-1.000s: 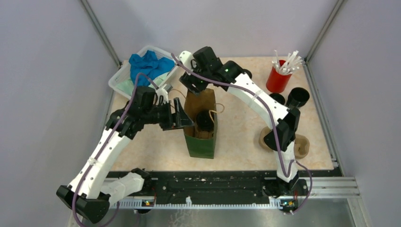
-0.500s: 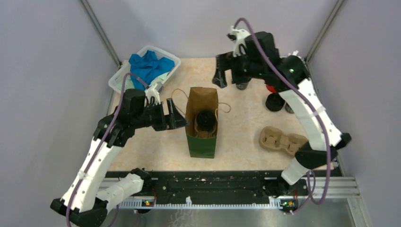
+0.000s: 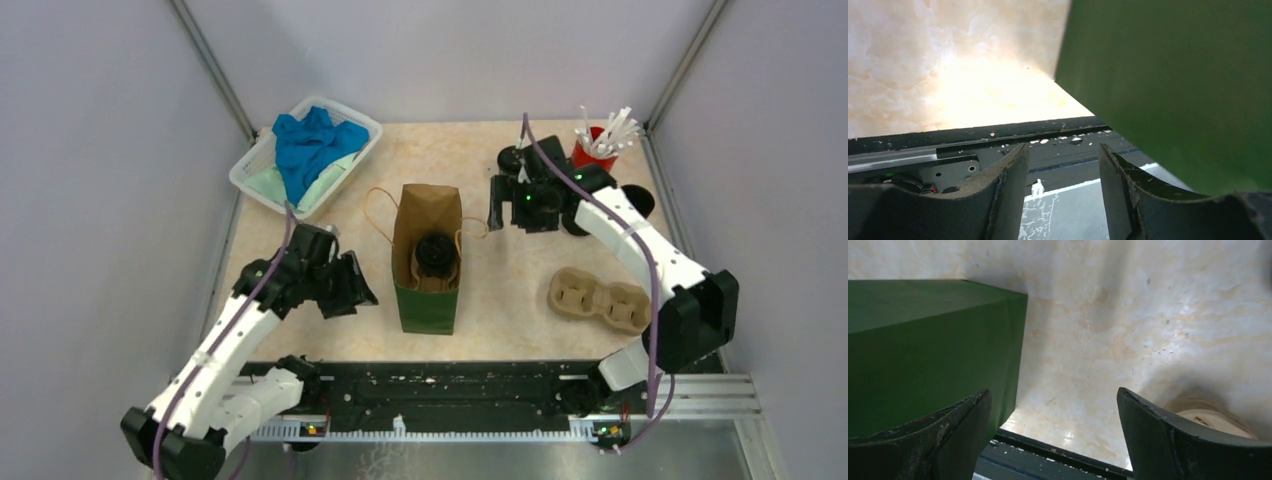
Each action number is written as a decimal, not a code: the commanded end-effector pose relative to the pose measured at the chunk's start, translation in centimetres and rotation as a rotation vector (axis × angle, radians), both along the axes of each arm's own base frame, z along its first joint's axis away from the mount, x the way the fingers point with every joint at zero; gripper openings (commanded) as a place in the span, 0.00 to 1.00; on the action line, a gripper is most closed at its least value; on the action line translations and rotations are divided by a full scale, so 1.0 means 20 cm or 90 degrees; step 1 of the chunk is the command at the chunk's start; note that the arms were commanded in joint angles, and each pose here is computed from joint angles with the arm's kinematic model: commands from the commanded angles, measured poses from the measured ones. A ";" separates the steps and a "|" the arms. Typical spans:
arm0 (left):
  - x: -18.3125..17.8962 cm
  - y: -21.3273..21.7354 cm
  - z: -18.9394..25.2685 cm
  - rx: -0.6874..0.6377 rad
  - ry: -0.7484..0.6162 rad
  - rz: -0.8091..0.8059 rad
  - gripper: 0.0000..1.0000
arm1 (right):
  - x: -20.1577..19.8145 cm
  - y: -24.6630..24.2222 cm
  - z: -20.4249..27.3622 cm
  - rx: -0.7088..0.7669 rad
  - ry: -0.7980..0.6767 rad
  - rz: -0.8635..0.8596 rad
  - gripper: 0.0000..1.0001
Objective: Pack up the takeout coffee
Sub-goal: Adjust the takeout bag at the center of the board.
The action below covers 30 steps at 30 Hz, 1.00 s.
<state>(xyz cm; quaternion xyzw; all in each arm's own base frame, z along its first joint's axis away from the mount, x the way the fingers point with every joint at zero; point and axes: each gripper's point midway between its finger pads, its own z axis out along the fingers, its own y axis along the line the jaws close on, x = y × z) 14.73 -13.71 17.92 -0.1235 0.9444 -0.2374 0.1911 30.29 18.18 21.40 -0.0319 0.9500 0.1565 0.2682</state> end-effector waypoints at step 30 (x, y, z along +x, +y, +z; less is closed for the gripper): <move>0.07 -0.47 -0.54 -0.183 0.143 -0.044 0.58 | 0.21 0.62 -0.71 0.103 0.104 0.120 0.90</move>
